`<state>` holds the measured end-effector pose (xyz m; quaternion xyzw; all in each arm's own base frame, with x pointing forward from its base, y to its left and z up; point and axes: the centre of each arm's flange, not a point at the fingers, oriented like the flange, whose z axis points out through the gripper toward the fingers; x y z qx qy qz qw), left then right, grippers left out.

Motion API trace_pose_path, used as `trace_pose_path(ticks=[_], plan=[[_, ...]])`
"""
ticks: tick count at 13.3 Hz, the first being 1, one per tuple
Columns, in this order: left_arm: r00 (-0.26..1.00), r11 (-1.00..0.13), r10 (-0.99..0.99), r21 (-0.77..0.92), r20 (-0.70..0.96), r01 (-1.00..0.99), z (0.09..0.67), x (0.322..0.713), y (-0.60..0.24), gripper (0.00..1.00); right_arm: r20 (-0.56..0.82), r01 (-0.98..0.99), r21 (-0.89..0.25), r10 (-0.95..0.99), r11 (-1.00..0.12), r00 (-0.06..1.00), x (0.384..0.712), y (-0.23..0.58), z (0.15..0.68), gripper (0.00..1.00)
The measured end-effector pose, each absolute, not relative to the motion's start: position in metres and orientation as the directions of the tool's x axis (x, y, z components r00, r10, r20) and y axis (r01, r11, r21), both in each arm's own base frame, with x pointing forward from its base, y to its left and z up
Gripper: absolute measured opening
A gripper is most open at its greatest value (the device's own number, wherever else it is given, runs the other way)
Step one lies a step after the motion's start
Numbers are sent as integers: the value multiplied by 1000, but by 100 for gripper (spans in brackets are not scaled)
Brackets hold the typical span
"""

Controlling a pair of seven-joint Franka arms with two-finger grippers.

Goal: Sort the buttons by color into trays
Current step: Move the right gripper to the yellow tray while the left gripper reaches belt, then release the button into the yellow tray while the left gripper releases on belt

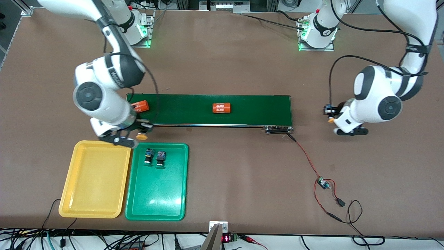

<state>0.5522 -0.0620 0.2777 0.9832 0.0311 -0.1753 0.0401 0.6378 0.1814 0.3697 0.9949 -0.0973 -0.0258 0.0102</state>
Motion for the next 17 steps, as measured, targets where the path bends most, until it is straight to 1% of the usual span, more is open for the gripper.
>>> trace_pose_path(ticks=[3, 6, 9, 13, 14, 15, 16, 17], plan=[[938, -993, -5, 115, -346, 37, 287, 545, -131, 45, -13, -168, 102, -171, -980, 985, 658, 105, 361, 41], [933, -983, 1, 169, -361, 67, 296, 532, -205, 45, 57, -153, 113, -147, -982, 987, 677, 58, 342, 41], [937, -974, -7, 213, -348, 72, 281, 531, -231, 45, 102, -160, 115, -149, -980, 984, 690, 19, 306, 41], [922, -973, -31, 222, -386, 60, 242, 522, -250, 45, 175, -144, 117, -122, -983, 977, 702, -13, 258, 41], [922, -973, -30, 223, -387, 61, 241, 523, -250, 50, 188, -139, 114, -116, -984, 975, 703, -15, 246, 41], [925, -972, -30, 226, -379, 61, 245, 525, -251, 51, 199, -131, 115, -107, -985, 974, 704, -18, 236, 41], [930, -972, -31, 229, -367, 58, 255, 530, -251, 56, 207, -119, 119, -92, -986, 974, 705, -22, 228, 41], [935, -972, -32, 231, -354, 54, 270, 534, -250, 66, 214, -111, 122, -83, -986, 973, 706, -25, 222, 41]])
